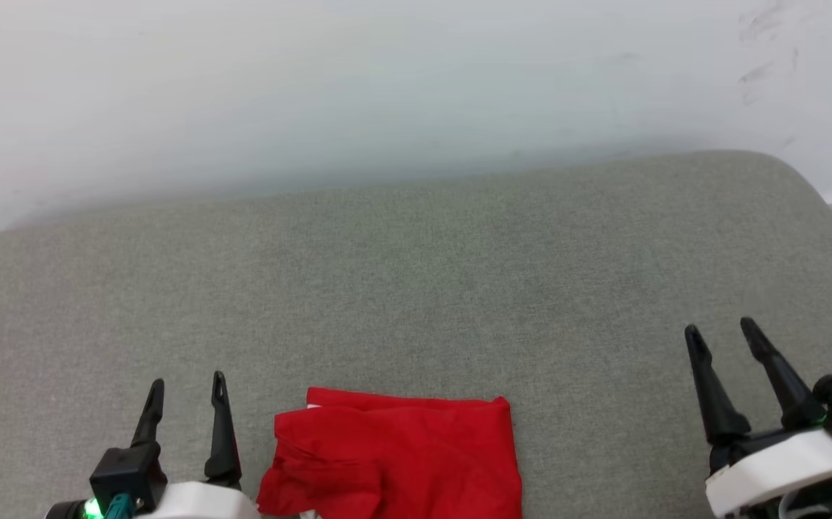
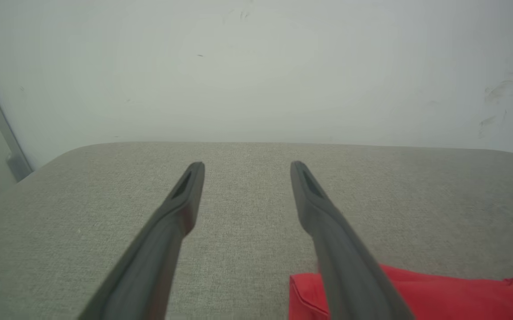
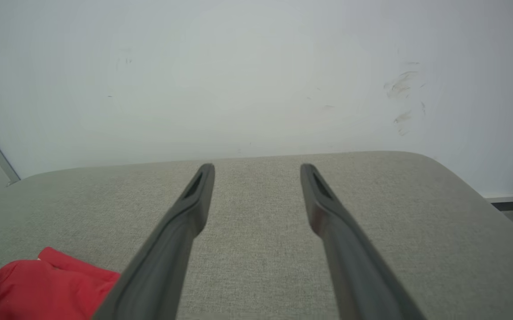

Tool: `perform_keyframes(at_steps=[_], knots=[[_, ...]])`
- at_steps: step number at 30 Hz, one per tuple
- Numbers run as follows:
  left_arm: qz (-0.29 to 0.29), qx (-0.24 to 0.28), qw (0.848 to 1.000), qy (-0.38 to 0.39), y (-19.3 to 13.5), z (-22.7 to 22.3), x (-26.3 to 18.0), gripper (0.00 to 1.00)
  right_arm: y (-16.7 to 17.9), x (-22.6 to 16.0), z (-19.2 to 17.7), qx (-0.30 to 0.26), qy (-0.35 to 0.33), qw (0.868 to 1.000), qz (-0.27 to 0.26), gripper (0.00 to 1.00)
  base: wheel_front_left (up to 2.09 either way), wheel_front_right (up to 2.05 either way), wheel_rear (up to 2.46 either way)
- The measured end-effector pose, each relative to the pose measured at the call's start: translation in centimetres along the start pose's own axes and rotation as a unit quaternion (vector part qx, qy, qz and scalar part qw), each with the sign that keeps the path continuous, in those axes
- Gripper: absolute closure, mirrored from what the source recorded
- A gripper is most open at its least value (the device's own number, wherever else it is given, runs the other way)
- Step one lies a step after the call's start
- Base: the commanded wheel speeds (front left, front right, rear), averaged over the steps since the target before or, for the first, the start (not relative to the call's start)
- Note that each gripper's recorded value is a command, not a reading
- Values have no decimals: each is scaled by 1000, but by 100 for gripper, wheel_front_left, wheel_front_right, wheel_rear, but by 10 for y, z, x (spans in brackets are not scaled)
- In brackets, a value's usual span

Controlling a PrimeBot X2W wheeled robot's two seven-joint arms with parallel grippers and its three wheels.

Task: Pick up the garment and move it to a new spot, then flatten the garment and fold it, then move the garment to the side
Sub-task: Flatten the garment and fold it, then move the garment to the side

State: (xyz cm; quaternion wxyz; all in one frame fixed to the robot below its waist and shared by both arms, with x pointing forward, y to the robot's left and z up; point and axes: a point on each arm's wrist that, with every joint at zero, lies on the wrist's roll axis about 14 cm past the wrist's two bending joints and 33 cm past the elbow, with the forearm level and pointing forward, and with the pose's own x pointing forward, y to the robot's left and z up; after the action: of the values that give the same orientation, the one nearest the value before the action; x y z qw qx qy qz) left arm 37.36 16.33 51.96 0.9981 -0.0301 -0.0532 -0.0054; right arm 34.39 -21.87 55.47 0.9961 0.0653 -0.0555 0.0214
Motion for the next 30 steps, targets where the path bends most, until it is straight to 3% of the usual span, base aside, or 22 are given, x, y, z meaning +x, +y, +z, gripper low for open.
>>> perform_keyframes(at_steps=[8, 20, 25, 30], knots=[[23, 6, 1000, 10, 19, -3, -21, 0, 15, -20, -6, -4, 14, 1000, 5, 0, 0, 0, 0], [29, 8, 999, 9, 27, -1, -28, 0, 19, -20, -8, -1, 27, 1000, 6, 0, 0, 0, 0], [35, 6, 999, -2, 30, 6, -24, 0, 4, -22, -40, 30, 108, 994, -7, 0, 0, 0, 0], [46, 3, 999, -2, 34, 5, -27, 0, -5, -32, -95, 73, 246, 967, 0, 0, 0, 0, 0]])
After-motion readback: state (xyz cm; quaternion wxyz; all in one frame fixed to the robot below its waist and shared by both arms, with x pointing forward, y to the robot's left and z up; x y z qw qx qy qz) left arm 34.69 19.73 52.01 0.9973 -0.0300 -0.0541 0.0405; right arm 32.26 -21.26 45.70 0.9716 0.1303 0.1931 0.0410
